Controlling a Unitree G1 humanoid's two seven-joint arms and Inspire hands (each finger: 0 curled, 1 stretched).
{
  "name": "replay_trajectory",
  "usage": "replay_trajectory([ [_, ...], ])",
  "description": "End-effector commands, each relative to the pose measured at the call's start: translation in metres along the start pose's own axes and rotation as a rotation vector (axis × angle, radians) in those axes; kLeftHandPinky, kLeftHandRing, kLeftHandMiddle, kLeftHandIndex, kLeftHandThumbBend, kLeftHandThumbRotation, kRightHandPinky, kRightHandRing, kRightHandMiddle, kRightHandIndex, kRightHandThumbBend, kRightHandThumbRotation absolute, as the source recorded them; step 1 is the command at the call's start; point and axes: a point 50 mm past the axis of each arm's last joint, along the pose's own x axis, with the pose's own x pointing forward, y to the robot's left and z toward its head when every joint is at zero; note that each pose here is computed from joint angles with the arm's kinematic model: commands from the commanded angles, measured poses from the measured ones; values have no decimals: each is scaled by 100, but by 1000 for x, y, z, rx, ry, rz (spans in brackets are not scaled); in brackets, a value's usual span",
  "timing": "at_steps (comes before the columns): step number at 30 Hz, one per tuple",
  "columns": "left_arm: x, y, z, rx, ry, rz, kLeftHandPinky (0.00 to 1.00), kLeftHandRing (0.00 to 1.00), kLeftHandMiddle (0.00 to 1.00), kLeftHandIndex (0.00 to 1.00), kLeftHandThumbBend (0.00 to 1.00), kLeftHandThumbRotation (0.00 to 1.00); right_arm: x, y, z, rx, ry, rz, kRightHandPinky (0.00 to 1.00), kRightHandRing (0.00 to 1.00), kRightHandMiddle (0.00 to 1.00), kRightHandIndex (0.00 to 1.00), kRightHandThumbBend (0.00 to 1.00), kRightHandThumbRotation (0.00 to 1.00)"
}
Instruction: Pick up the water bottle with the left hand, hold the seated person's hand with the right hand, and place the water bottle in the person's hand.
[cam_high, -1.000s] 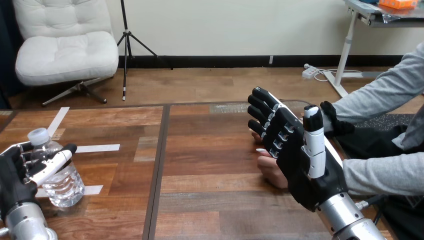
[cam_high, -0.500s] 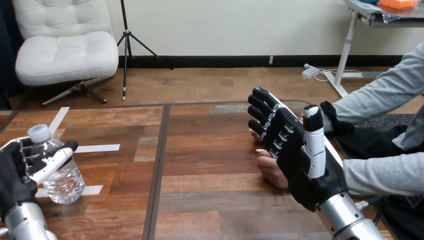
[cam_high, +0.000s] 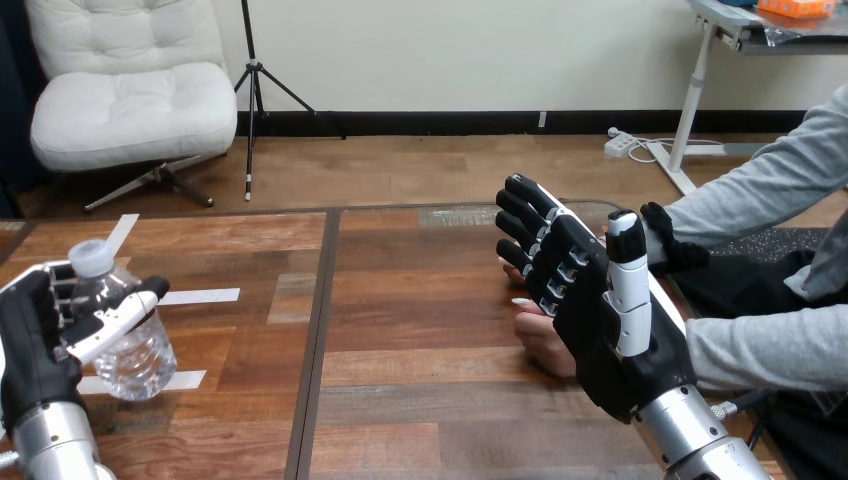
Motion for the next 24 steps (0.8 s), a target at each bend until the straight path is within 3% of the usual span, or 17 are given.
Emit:
replay_trajectory([
  [1, 13, -7, 47, -32, -202, -28, 36, 38, 43, 43, 77, 0, 10, 3, 13, -15, -57, 25, 100, 98, 96, 93, 85, 100],
  [24, 0, -14, 74, -62, -285, -124, 33, 37, 42, 42, 76, 0, 11, 2, 12, -18, -58, 24, 99, 98, 96, 93, 85, 100],
])
